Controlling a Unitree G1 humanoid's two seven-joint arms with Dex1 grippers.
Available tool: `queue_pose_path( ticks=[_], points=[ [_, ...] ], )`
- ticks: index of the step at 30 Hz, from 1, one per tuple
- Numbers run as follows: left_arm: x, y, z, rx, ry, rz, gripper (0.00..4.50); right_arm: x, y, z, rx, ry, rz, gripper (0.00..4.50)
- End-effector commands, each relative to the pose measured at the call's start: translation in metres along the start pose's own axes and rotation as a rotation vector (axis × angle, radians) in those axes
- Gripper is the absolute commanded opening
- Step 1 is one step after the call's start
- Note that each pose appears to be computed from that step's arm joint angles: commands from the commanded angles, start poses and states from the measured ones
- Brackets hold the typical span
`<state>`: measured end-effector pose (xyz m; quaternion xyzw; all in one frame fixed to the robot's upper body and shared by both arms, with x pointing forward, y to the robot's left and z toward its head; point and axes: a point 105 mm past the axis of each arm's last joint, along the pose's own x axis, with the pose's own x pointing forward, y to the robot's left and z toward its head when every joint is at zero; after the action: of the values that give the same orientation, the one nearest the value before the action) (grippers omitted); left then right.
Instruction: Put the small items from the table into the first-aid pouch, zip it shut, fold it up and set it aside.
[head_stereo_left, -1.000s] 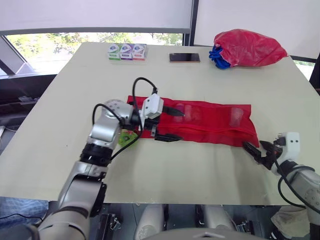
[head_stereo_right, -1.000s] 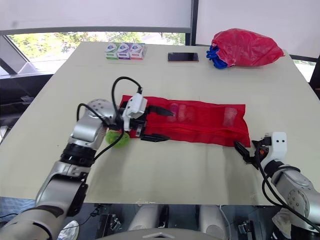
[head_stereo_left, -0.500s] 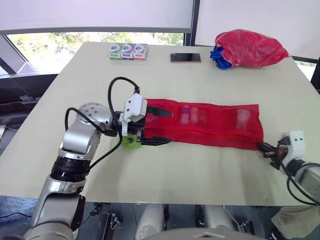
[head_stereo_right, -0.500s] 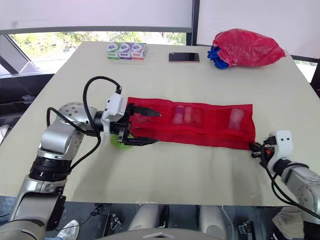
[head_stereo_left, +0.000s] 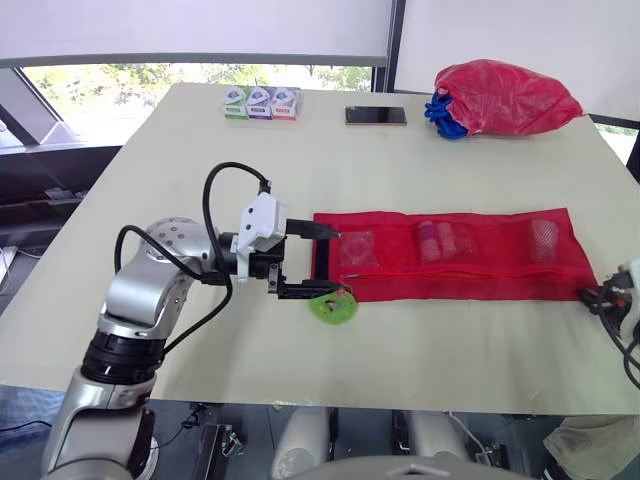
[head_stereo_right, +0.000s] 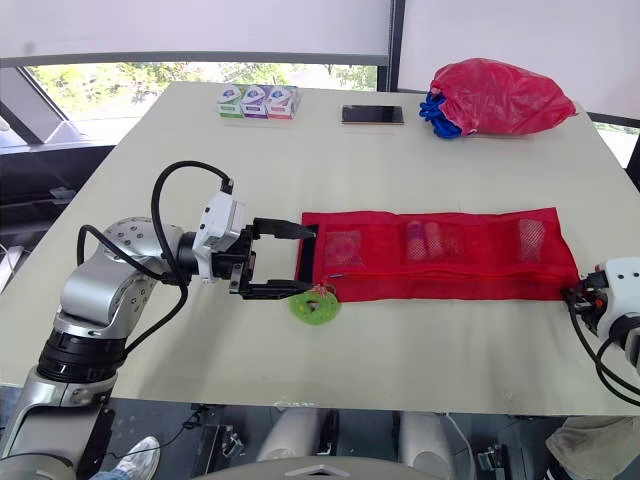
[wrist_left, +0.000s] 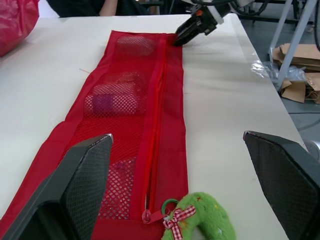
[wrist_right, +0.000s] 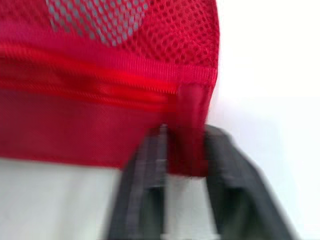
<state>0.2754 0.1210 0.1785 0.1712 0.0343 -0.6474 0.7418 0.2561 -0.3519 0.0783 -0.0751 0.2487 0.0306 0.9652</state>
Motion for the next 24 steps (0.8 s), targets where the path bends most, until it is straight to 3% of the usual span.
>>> queue_pose_path(
  ticks=[1, 2, 3, 5, 10, 14, 19, 24],
  points=[
    [-0.010, 0.000, -0.001, -0.024, 0.017, 0.038, 4.50, -0.018, 0.006, 0.025, -0.095, -0.119, 0.095, 2.99],
    [-0.013, 0.003, -0.005, -0.072, 0.016, 0.068, 4.50, -0.026, 0.011, 0.031, -0.136, -0.157, 0.135, 3.61],
    [-0.015, 0.006, -0.010, -0.120, 0.015, 0.106, 4.50, -0.035, 0.019, 0.040, -0.180, -0.208, 0.193, 3.95],
    [-0.022, 0.015, -0.026, -0.236, 0.022, 0.200, 4.50, -0.050, 0.039, 0.052, -0.234, -0.265, 0.310, 4.29],
    [-0.032, 0.024, -0.054, -0.444, 0.020, 0.313, 4.50, -0.074, 0.080, 0.073, -0.272, -0.363, 0.522, 4.29],
    [-0.035, 0.033, -0.058, -0.594, -0.051, 0.378, 4.50, -0.085, 0.105, 0.091, -0.280, -0.446, 0.637, 4.29],
    [-0.032, 0.030, -0.064, -0.938, -0.094, 0.362, 4.50, -0.096, 0.137, 0.113, -0.304, -0.517, 0.768, 4.29],
    [-0.031, 0.030, -0.076, -1.016, -0.049, 0.413, 4.50, -0.102, 0.160, 0.123, -0.358, -0.538, 0.839, 4.29]
  ],
)
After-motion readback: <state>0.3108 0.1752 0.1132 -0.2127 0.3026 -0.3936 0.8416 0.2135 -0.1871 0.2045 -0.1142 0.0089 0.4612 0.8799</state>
